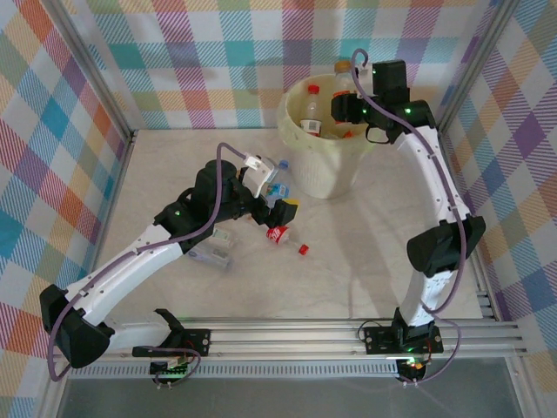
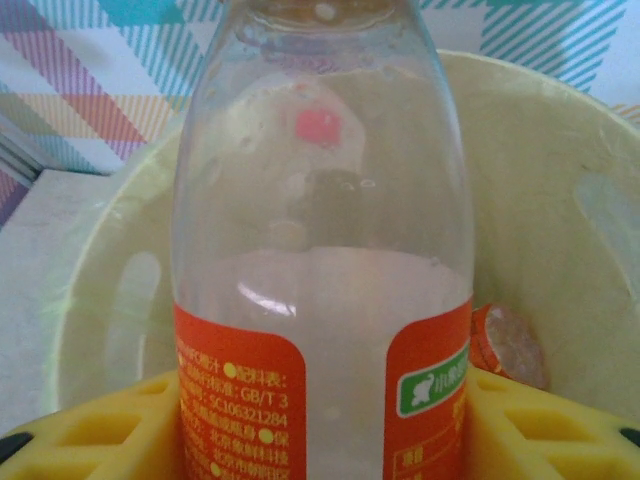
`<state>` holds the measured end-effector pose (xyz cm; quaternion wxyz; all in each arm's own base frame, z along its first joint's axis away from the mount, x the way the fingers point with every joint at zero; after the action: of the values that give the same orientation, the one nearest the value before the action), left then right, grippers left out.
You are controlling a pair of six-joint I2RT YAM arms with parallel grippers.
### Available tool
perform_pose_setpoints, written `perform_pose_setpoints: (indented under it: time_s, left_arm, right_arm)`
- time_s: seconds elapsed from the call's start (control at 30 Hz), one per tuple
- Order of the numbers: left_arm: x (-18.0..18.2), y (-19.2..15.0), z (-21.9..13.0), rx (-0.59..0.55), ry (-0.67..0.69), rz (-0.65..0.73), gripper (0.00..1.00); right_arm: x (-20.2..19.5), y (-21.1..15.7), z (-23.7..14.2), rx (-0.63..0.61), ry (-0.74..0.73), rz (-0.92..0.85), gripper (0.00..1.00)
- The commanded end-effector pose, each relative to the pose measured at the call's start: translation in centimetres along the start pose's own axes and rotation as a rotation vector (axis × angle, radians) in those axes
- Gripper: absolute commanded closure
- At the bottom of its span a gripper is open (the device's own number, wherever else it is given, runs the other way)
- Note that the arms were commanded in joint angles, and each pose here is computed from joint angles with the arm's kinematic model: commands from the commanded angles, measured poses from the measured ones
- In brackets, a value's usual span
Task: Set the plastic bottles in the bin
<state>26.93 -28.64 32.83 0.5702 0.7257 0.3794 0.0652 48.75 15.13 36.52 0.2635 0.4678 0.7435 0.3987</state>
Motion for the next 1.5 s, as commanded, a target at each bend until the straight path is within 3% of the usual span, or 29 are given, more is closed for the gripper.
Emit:
perform_pose_setpoints:
  time_s: [0.0,0.23,0.4,0.57,0.8,1.13,1.3,1.47]
  left_arm:
    - [-0.2,1.3,-1.0,-0.048,0.001,0.03,0.0]
    - [-0.4,0.8,-0.7,-0.022,-0.007,0.039,0.0]
    - [-0.3,0.9,-0.8,-0.025,0.003,0.04,0.0]
    - [-0.2,1.0,-1.0,-0.032,0.015,0.048,0.0]
    - [0.0,1.4,-1.5,-0.059,0.035,0.048,0.0]
    - [0.4,2.2,-2.8,-0.103,0.08,0.08,0.0]
    - [0.4,2.6,-4.1,-0.106,0.107,0.165,0.0]
    - [-0.1,2.2,-5.5,-0.03,0.114,0.216,0.0]
  right_arm:
    - [-1.1,-0.6,0.3,0.047,-0.034,-0.016,0.42]
    - [-3.1,-2.6,1.2,0.123,-0.117,0.026,0.4]
    - [-4.1,-3.2,1.1,0.146,-0.141,0.058,0.31]
    - [-3.9,-2.5,0.4,0.126,-0.134,0.059,0.24]
    - [-3.2,-0.6,-2.0,0.051,-0.105,0.064,0.23]
    - [1.1,-0.4,-6.4,-0.059,0.042,0.031,0.23]
    - [4.5,-2.5,-8.3,-0.072,0.118,-0.009,0.23]
    - [8.8,-5.7,-9.4,-0.064,0.215,-0.063,0.23]
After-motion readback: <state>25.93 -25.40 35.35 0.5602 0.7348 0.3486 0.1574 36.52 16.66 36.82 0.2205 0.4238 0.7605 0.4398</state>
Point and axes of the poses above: each hand's point on the last joint's axis, 136 mm out from that joint toward the fingers, its own z axis out along the fingers, its own x axis along the line the jaws close on, y = z × x, the point moved 1 cm from there along -z, back along the fingers, and after that the axes turned 14 degrees about -z, right-handed, at the moved point
